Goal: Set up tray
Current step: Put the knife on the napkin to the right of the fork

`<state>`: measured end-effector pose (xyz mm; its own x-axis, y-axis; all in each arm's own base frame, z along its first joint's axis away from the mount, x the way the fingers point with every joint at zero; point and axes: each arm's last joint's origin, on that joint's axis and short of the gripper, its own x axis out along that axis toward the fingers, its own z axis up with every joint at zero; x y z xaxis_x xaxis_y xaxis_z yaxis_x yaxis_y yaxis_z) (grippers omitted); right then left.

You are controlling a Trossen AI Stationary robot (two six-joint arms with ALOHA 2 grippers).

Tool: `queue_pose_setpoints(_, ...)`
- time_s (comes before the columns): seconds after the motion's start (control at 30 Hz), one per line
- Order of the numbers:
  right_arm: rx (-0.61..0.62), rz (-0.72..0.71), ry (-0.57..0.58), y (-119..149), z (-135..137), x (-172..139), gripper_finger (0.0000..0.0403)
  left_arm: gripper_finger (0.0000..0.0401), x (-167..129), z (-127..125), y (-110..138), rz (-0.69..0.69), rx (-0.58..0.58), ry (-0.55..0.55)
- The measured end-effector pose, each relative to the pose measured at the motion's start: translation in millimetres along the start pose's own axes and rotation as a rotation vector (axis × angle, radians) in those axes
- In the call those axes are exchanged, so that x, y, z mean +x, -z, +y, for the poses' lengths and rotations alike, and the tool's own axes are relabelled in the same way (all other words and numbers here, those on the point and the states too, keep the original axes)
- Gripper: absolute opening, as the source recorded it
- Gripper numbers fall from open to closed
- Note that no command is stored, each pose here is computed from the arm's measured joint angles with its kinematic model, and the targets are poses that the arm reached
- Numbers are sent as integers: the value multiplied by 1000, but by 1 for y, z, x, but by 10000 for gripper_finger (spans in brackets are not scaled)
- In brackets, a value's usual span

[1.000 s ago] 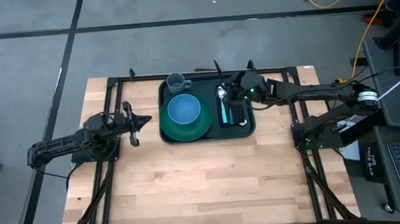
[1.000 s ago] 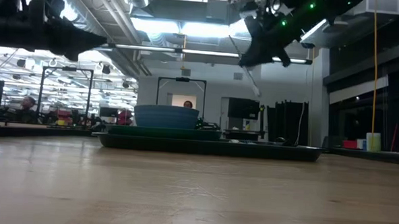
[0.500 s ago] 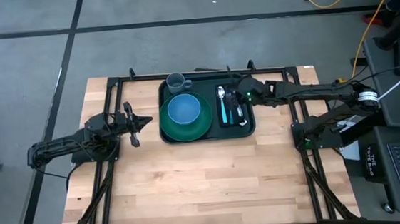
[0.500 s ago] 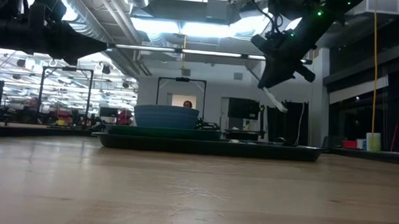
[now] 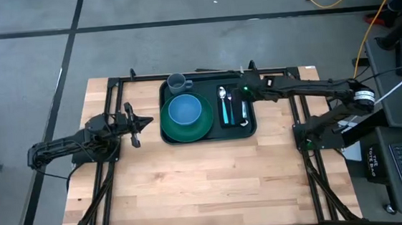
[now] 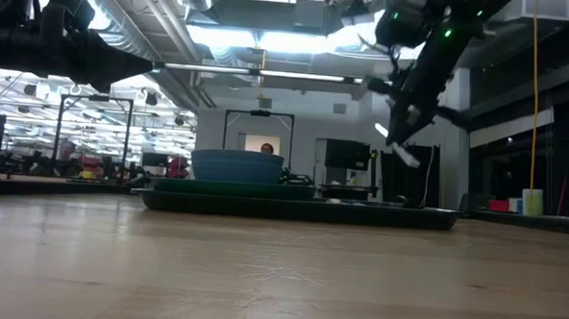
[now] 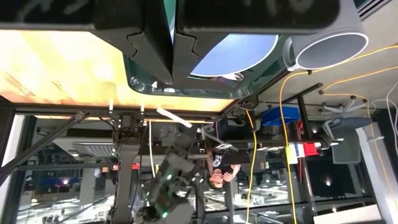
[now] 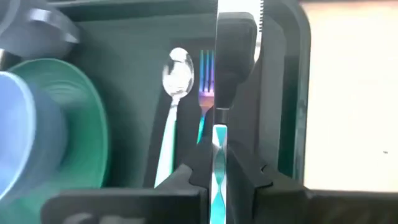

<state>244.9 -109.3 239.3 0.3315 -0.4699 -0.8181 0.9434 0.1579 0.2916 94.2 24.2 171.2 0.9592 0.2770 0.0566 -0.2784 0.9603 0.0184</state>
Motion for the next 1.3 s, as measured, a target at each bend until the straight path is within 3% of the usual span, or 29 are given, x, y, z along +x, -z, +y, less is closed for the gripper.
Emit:
queue_pose_setpoints(0.2, 12, 124, 7, -7, 2, 31, 29, 4, 0, 0, 0, -1, 0, 0)
queue_pose_setpoints(0.47, 7, 161, 24, -24, 14, 37, 29, 5, 0, 0, -1, -7, 0, 0)
queue_pose_setpoints(0.83, -1, 311, 117, -28, 16, 74, 29, 4, 0, 0, -1, -8, 0, 0)
queue_pose_setpoints(1.3, 59, 348, 166, -21, 15, 81, 29, 5, 0, 0, -1, -7, 0, 1)
